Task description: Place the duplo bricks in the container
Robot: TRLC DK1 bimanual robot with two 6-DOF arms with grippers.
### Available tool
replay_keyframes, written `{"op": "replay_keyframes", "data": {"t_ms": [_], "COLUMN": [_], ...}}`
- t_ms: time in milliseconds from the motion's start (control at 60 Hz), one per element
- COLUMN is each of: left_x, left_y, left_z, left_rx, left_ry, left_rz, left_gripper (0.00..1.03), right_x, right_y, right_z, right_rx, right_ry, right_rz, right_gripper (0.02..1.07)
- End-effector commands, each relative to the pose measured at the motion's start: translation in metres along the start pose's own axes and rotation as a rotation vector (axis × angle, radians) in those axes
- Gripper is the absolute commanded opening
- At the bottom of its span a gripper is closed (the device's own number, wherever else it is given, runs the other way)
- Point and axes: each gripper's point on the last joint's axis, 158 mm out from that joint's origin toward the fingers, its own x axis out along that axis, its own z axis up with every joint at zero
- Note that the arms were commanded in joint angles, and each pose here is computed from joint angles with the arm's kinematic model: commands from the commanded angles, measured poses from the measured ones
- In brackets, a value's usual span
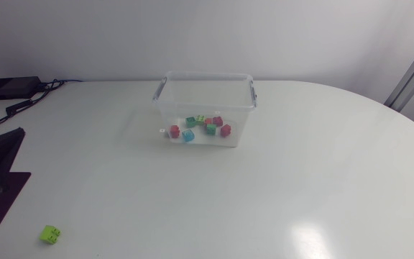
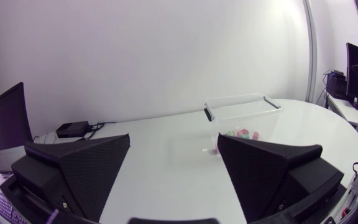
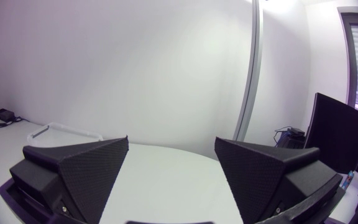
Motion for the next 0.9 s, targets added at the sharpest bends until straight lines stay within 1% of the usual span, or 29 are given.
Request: {"op": "replay_keyframes", "data": {"t_ms": [0,300,517,883], "left_x": [0.001,-0.002,-0.004,0.025], "left_y": [0.004,0.010,0.014,0.009], "left_z": [-0.006,-0.021,-0.025,-0.055], "left_rx": [0.010,0.049,0.078,-0.008], "left_ry": [-0.009,-0.053,-0.085,-0.104], "left_rz": [0.024,0.066,0.096,0.082], "left_gripper": [0.98,0.98,0.98,0.98], "right_x": [-0.003,-0.010,-0.010,0.011], "right_y": [-0.005,-0.004,0.000,0.026], "right_z": [-0.005,-0.026,-0.041,-0.090], "right_rx": [-0.027,-0.059,-0.085,-0.004], "right_ry": [-0.017,-0.052,-0.062,-0.033], "right_rz": [-0.025,-0.029,-0.019,0.059], "right_gripper": [1.02,1.02,1.02,1.02]}}
